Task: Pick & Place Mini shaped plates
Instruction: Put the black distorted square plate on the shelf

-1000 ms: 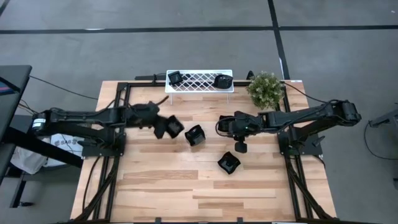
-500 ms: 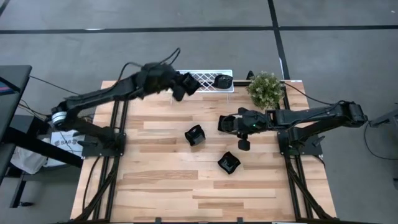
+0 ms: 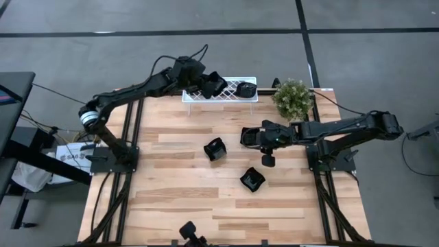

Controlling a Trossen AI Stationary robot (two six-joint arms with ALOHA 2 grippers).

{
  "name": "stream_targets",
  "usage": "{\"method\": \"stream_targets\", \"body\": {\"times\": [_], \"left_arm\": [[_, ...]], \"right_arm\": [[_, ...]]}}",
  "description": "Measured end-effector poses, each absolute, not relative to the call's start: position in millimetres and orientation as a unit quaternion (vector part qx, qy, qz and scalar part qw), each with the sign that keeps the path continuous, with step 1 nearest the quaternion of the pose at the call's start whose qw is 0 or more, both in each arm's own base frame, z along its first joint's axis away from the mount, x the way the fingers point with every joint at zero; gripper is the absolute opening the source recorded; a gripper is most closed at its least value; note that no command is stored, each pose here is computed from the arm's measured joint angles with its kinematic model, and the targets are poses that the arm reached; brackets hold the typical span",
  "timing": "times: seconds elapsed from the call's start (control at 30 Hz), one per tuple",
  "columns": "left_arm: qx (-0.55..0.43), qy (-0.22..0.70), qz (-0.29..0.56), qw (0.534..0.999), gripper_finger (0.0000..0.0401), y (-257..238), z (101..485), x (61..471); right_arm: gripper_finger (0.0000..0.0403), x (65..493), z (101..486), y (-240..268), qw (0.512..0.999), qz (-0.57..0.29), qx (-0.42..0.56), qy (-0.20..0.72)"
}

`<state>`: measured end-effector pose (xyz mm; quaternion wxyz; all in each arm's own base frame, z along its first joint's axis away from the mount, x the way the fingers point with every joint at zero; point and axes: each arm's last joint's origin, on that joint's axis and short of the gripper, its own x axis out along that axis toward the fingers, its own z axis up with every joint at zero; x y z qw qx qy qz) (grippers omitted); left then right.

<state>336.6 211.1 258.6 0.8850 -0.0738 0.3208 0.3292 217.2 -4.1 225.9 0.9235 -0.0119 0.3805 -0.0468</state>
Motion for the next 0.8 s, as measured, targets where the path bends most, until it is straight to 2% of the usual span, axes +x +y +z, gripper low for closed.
{"method": "stream_targets", "body": {"times": [0.2, 0.8], "left_arm": [[-0.106, 0.320, 0.317, 0.886, 0.0006, 221, 245, 339], [-0.126, 0.319, 0.293, 0.893, 0.0006, 216, 244, 342]], "right_arm": [[0.0053, 218, 226, -4, 0.924, -0.047, -0.012, 0.379], [0.0053, 217, 226, -4, 0.925, -0.047, -0.012, 0.378]]}}
